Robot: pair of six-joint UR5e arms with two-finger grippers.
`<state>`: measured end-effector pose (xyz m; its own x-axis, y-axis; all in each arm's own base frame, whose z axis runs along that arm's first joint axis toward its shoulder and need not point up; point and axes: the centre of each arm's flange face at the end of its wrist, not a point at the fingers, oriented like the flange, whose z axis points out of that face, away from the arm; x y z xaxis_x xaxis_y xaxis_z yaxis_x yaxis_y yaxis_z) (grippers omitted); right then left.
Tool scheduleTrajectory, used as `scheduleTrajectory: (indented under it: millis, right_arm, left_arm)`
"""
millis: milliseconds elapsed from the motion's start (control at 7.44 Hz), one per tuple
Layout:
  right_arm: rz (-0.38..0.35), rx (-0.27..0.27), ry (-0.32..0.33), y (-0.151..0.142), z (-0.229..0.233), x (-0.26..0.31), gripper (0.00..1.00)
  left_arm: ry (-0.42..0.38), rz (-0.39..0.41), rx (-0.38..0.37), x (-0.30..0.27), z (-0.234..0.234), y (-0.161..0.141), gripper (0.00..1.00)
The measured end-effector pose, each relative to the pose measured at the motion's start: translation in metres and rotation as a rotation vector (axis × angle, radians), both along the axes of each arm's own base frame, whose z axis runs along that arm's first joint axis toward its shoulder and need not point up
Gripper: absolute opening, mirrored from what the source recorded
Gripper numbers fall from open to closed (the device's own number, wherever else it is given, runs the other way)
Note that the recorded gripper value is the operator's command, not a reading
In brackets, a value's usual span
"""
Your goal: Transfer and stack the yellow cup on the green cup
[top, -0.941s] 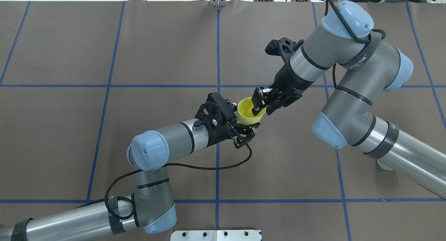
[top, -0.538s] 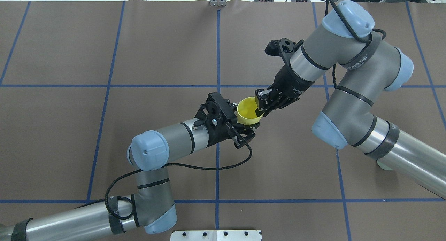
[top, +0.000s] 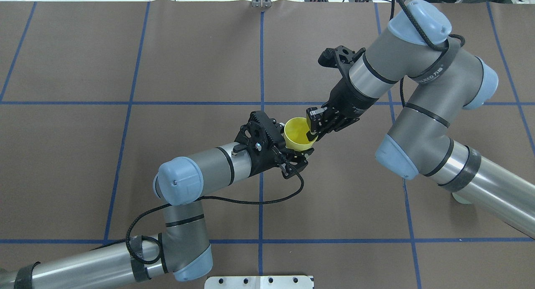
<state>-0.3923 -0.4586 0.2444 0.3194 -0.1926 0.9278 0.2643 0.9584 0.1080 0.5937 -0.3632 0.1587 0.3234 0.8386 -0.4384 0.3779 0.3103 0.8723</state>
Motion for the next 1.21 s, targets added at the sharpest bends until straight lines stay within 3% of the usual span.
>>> scheduleTrajectory:
  millis: [403,672,806,941,1210]
  right_arm:
    - [0.04,-0.015,0.011,-0.002,0.016,0.034,0.0]
    - [0.147,-0.046,0.037,-0.022,0.042,0.096,0.0]
    - [0.207,-0.07,0.063,-0.025,0.065,0.129,0.0]
    - [0.265,-0.092,0.105,-0.02,0.093,0.157,0.0]
    - [0.358,-0.11,0.205,0.015,0.142,0.199,0.0]
  left_arm:
    - [0.013,0.0,0.003,-0.005,0.0,0.002,0.99]
    - [0.019,-0.014,0.002,-0.006,0.002,0.001,0.99]
    - [0.016,-0.059,-0.013,-0.007,0.004,-0.004,0.99]
    - [0.001,-0.124,-0.05,-0.009,0.012,-0.018,0.99]
    - [-0.076,-0.241,-0.181,-0.018,0.051,-0.081,0.99]
